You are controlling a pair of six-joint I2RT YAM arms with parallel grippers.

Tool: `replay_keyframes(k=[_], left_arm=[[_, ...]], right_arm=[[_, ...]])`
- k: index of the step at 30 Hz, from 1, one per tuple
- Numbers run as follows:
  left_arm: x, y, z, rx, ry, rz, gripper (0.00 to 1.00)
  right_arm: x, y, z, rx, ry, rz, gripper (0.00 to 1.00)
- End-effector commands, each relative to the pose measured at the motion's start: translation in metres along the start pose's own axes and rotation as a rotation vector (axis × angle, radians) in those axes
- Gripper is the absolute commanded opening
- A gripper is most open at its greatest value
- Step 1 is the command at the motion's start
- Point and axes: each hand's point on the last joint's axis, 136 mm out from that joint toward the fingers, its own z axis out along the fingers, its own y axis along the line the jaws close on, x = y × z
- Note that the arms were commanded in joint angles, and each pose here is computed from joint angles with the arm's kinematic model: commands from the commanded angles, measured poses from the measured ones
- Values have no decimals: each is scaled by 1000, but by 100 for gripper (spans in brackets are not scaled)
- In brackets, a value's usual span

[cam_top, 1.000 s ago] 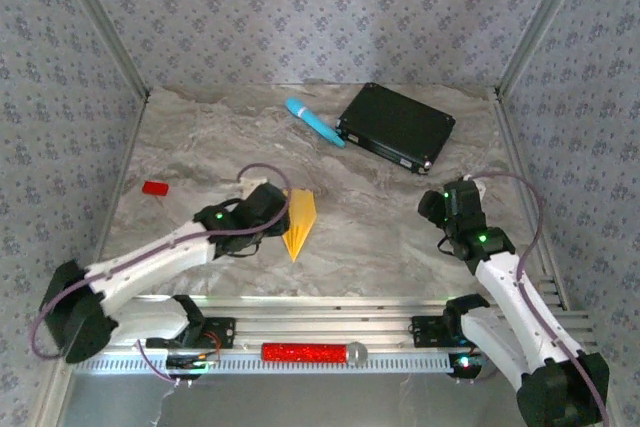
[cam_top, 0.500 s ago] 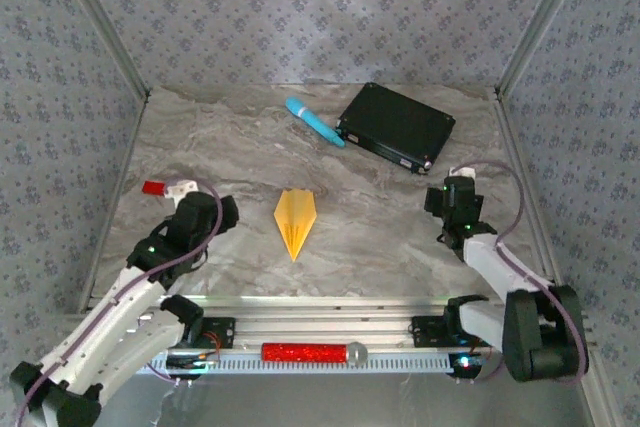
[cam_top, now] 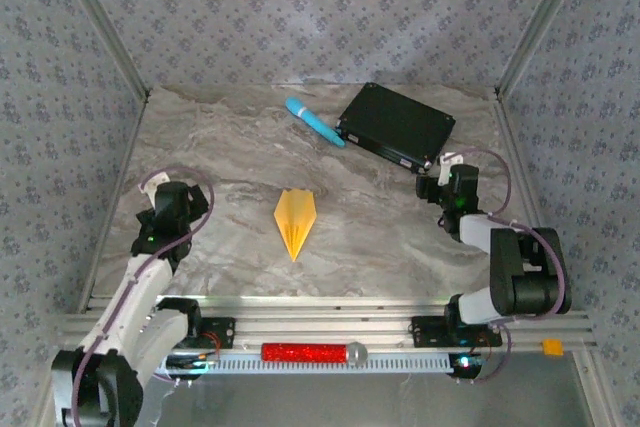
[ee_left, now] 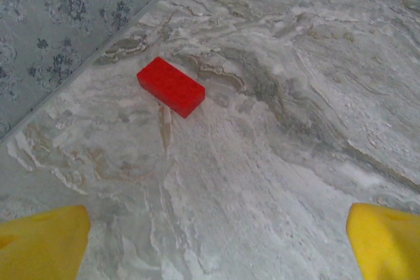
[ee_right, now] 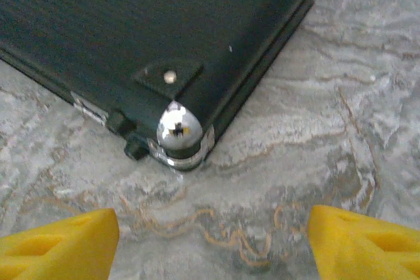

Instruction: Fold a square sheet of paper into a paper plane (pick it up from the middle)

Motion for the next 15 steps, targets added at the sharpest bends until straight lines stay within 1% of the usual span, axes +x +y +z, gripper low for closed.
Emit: replay_keyframes(k=[1,3,4,5,7,9,10,11,15], left_arm=[[-25,-8,7,14,-80,12,100],[-23,-10,15,7,-93,53,100],[-22,-12,17,19,-103,78,100],[-23,-16,20,32,-121,109,100],[-22,-17,26,32,-141,128,100],[-20,-16,34,21,-146,134,100],[-19,-18,39,22,-145,142,100],[-16,-22,45,35,-136,161,100],[-12,-38,66,90,-131,199,100]], right_arm=[[-18,-2,4,-15,-88,-35,78],[-5,-11,5,42,-158,-8,80],[-5,-15,3,63,-191,10,82],[-4,-16,1,72,-182,8,83],[-6,-10,4,44,-166,-18,84],[-4,-16,6,69,-148,12,91],[-4,-18,5,72,-149,12,98],[-5,-18,5,74,-153,11,99],[-6,-20,5,94,-159,11,99]])
